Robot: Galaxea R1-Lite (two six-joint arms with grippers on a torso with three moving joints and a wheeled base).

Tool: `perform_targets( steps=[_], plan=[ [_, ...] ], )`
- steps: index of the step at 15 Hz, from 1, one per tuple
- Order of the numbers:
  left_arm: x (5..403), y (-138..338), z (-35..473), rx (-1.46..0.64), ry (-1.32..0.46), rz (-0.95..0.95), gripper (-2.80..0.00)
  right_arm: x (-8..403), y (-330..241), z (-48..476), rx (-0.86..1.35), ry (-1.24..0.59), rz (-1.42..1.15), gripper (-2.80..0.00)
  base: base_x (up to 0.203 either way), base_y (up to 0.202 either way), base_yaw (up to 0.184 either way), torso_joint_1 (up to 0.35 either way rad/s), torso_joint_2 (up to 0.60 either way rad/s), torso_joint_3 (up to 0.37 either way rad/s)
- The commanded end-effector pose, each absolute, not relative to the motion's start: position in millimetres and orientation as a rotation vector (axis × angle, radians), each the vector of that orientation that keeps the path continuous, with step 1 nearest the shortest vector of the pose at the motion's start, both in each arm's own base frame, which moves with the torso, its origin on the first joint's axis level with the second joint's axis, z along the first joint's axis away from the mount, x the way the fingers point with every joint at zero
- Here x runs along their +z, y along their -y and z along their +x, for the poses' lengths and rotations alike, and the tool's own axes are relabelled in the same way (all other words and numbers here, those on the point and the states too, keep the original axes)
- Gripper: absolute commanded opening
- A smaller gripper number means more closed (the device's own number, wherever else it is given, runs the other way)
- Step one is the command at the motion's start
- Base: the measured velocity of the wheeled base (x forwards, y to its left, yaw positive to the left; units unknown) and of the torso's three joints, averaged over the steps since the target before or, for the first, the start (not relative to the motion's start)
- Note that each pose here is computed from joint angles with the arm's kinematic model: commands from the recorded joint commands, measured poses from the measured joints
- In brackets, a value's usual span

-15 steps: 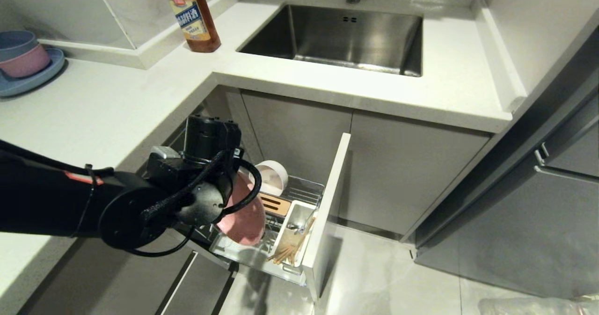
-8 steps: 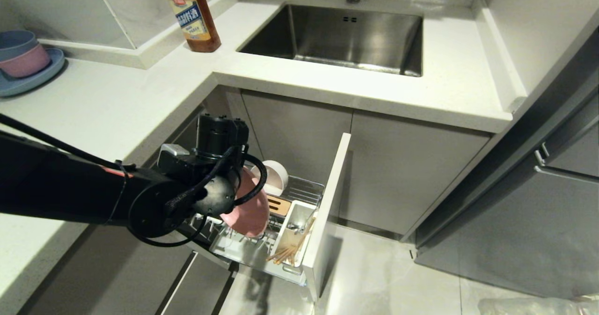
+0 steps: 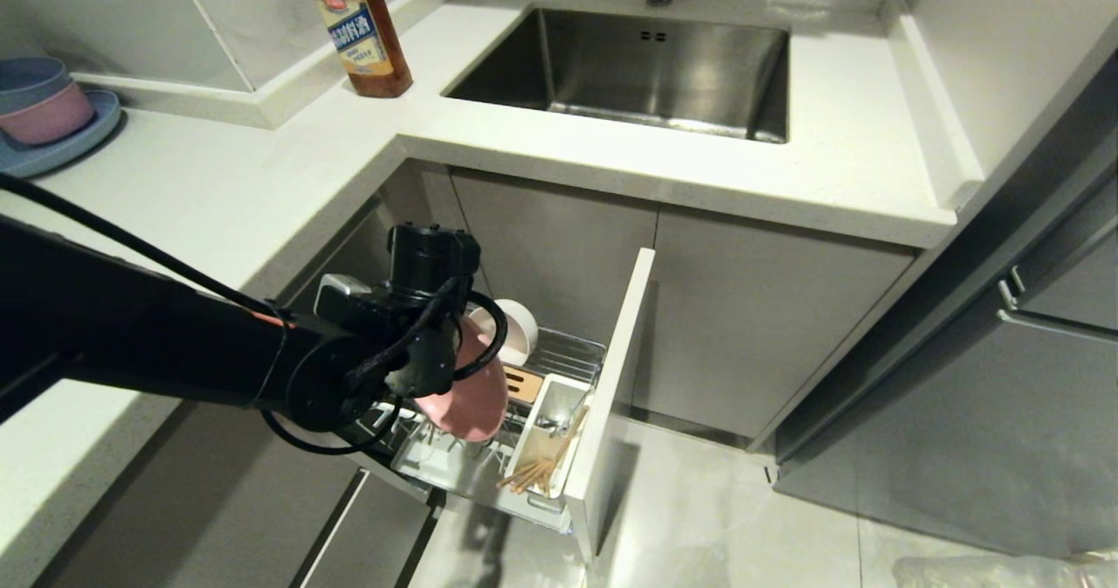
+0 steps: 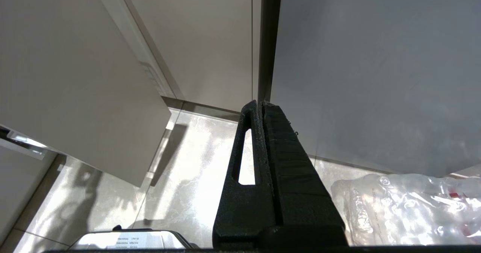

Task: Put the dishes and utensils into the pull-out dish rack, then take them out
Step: Pick up the plate and place it in the cupboard

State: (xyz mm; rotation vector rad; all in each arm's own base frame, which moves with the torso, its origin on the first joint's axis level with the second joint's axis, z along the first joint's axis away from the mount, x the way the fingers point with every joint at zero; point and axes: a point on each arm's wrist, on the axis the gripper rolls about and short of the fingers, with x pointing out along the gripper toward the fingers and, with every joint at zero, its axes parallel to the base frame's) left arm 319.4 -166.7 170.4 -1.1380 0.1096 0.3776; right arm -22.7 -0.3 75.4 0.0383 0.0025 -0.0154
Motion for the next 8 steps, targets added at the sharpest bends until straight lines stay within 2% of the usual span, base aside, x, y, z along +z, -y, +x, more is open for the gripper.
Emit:
perform_targets(
  steps=[1,8],
  plan=[
    [166,168,323,0.388,-0.110,-1.139,-2.80,75,0,-22,-0.015,-0.004,0.038,-2.80,0.000,0.000,0.000,0.000,0.00,0.000],
    [180,170,330,0.367,-0.076,-1.143,-2.80,75,0,-22,-0.016,-0.005,0.038,-2.80,0.000,0.000,0.000,0.000,0.00,0.000]
  ],
)
